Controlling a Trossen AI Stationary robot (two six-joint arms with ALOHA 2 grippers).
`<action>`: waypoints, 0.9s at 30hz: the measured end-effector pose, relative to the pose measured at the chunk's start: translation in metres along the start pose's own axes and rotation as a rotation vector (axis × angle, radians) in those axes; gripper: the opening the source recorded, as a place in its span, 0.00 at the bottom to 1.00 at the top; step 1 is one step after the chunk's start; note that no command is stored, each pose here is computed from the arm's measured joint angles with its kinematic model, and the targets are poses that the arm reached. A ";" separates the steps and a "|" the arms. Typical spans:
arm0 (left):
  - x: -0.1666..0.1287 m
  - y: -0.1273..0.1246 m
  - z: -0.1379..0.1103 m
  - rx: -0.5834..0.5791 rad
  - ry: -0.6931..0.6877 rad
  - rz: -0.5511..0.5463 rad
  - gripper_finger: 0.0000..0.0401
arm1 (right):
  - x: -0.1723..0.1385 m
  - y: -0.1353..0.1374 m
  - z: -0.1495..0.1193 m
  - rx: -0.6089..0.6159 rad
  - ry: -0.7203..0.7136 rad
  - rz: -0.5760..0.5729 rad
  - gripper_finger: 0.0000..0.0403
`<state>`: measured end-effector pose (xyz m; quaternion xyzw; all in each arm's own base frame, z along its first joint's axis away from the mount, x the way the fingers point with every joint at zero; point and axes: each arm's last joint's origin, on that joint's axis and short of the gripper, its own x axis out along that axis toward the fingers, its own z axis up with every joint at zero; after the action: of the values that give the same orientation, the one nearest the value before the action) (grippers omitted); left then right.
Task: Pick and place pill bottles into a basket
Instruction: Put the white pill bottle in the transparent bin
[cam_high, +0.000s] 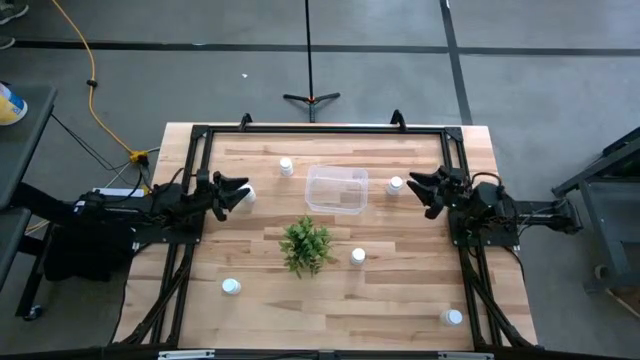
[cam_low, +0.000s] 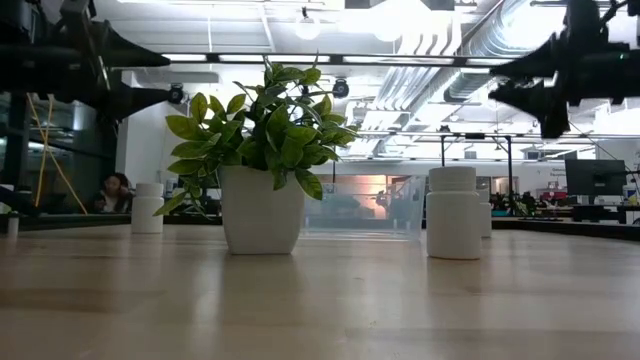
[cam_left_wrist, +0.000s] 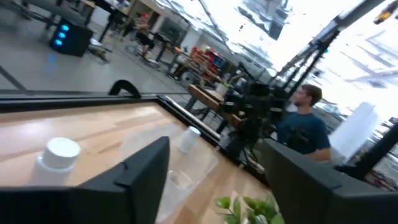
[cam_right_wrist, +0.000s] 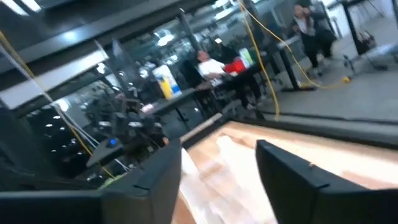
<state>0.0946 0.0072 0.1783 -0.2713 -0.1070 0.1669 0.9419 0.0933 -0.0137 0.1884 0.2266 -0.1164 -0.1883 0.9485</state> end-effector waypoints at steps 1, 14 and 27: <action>0.000 0.000 0.000 0.001 -0.004 0.009 0.77 | 0.000 0.002 0.005 0.000 -0.014 0.011 0.53; 0.000 0.002 0.000 0.008 -0.027 0.071 0.72 | 0.005 0.021 0.048 -0.145 0.047 -0.185 0.60; 0.000 0.003 0.000 0.008 -0.027 0.071 0.65 | 0.036 0.047 0.070 -0.343 0.352 -0.244 0.60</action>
<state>0.0938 0.0092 0.1769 -0.2690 -0.1092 0.2042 0.9349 0.1190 -0.0170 0.2765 0.1044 0.1118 -0.2759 0.9489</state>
